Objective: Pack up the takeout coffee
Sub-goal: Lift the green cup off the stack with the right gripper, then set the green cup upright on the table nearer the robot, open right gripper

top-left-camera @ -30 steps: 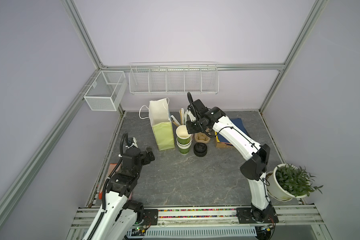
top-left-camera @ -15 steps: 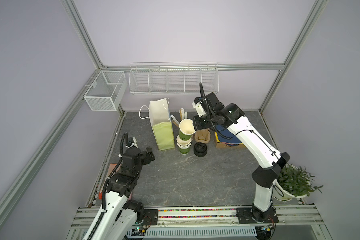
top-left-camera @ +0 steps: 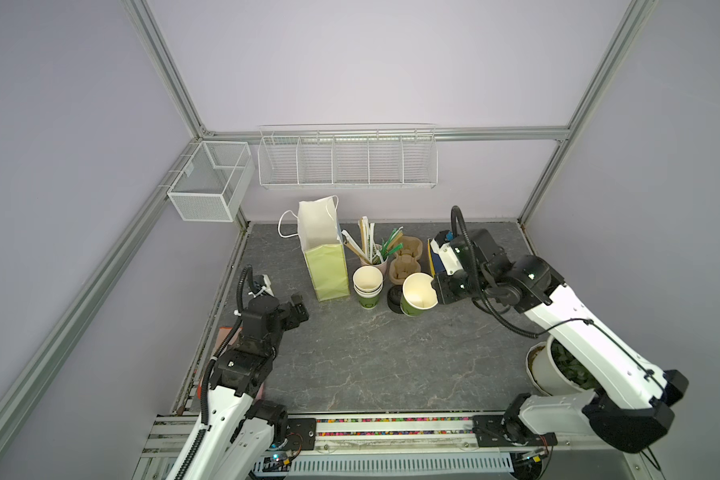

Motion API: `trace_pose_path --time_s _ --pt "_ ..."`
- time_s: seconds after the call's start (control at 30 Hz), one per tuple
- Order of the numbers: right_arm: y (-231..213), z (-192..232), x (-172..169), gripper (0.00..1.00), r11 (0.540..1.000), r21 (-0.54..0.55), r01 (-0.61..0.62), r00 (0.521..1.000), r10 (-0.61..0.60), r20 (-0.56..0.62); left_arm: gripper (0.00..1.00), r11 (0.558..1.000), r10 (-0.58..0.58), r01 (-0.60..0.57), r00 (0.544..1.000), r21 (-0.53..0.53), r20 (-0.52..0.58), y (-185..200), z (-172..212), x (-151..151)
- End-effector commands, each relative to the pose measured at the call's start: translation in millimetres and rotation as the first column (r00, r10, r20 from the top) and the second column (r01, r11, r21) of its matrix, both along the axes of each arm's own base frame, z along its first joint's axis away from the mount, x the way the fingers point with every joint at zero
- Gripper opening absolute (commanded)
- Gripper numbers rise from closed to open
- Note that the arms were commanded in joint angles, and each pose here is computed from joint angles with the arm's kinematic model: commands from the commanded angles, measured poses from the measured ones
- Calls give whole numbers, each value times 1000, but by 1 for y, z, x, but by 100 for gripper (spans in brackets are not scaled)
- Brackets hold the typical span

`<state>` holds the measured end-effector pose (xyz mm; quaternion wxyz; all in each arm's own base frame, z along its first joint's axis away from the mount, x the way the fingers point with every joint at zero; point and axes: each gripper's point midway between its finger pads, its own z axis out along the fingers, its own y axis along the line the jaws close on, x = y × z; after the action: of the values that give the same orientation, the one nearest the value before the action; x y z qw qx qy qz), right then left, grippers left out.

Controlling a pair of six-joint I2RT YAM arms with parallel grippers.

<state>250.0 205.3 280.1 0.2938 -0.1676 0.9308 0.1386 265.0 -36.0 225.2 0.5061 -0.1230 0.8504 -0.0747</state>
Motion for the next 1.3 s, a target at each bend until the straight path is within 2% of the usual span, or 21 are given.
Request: trace_pose_path --time_s 0.0,0.2,0.3,0.47,0.73,0.87,0.93,1.0,1.2,1.27 --pt "-23 -25 0 7 997 -14 79 997 -79 3 99 999 -39 38 999 -31 -36 -10 7 -1" --pt "-39 -72 -2 7 991 9 134 989 -134 -59 99 997 -76 72 986 -29 -146 -20 -9 5" --pt "-42 -91 0 7 988 6 156 984 -155 -85 99 995 -99 94 983 -43 -154 -26 -12 5" --pt "-37 -118 3 7 985 30 170 976 -164 -141 99 998 -53 56 990 24 -131 -13 -11 3" --pt "-29 -151 7 7 981 22 195 959 -186 -214 99 998 -42 48 990 47 -134 -10 -11 4" --pt "-36 -159 9 7 975 -34 221 952 -223 -211 99 997 -52 60 988 51 -144 -13 -13 4" --pt "-37 -160 10 12 974 -46 224 950 -228 -213 99 997 -54 62 988 52 -143 -13 -13 4" --pt "-36 -162 11 12 973 -67 221 948 -231 -217 99 997 -54 62 989 54 -141 -13 -13 4" --pt "-33 -164 10 15 973 -80 214 949 -227 -219 99 996 -60 69 987 55 -148 -14 -15 5" --pt "-33 -161 10 19 974 -71 217 951 -227 -211 99 996 -60 69 987 54 -147 -14 -15 5"
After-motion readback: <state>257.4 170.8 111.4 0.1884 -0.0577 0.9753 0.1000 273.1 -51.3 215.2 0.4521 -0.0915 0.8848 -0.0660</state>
